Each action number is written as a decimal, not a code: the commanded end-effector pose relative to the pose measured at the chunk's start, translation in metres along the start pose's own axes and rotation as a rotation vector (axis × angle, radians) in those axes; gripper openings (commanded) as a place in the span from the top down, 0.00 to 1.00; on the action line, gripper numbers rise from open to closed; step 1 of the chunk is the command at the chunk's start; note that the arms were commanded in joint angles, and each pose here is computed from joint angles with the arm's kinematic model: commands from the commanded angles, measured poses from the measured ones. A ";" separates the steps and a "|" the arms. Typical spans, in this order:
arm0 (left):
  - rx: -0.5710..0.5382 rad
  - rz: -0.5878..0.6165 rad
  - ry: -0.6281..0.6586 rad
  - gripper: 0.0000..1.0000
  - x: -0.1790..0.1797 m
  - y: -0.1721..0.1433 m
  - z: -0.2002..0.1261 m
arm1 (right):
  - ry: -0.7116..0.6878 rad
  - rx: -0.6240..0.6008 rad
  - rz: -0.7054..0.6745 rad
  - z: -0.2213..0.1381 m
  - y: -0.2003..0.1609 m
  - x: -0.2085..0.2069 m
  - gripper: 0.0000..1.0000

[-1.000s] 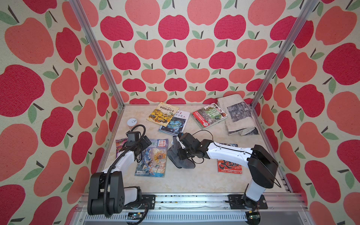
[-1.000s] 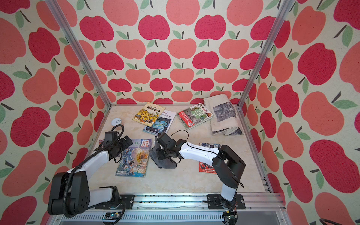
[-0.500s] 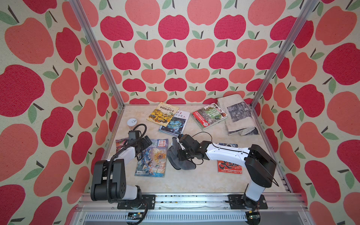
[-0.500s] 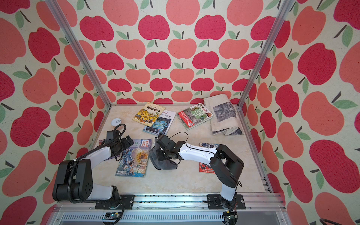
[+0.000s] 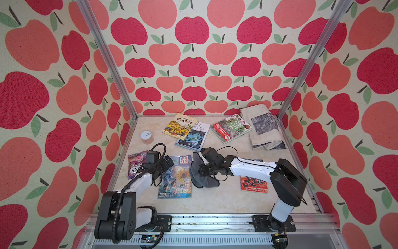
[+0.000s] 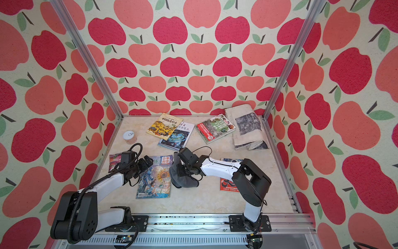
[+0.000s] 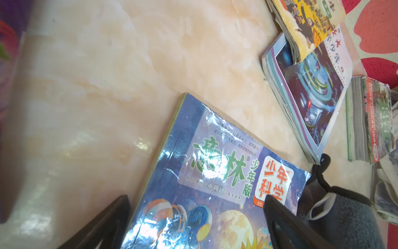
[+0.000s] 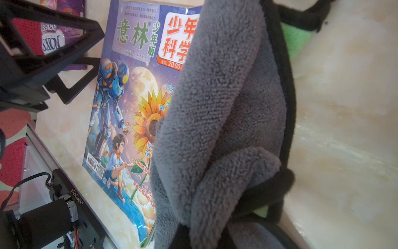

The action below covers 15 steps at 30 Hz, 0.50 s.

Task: Wipe the cover of the book
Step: Move the book to the center of the board.

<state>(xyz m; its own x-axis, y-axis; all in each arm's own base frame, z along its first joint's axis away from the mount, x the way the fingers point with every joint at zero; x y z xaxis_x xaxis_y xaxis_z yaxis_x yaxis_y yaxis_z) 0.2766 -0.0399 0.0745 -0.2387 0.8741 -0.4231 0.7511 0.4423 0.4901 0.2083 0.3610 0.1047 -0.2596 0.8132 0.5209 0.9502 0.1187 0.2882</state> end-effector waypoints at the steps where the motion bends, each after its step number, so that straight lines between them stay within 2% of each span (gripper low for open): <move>1: 0.080 -0.047 -0.050 0.01 -0.009 -0.025 -0.005 | 0.009 -0.017 0.057 -0.017 0.007 -0.015 1.00; 7: 0.075 -0.040 -0.108 0.01 -0.030 -0.035 -0.013 | -0.013 -0.008 0.096 -0.030 0.008 -0.044 1.00; 15: 0.093 0.057 -0.176 0.01 -0.079 -0.044 -0.003 | -0.043 -0.008 0.142 -0.056 0.002 -0.081 1.00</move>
<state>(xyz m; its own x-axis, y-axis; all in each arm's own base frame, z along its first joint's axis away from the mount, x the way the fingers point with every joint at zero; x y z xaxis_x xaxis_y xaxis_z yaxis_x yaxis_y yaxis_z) 0.2493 -0.1131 0.0795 -0.1050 0.8598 -0.4996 0.8276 0.3541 0.4355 0.2306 0.2788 0.1061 -0.1061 0.8379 0.5353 0.9705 -0.0298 0.2391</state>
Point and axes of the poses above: each gripper's point midway between its finger pads, its own z axis out along the fingers, its own x axis along the line the jaws close on, y = z × x, the point moved 4 cm from there along -z, back along the fingers, and after that the axes turned 11 degrees about z, right-handed, at the moved point
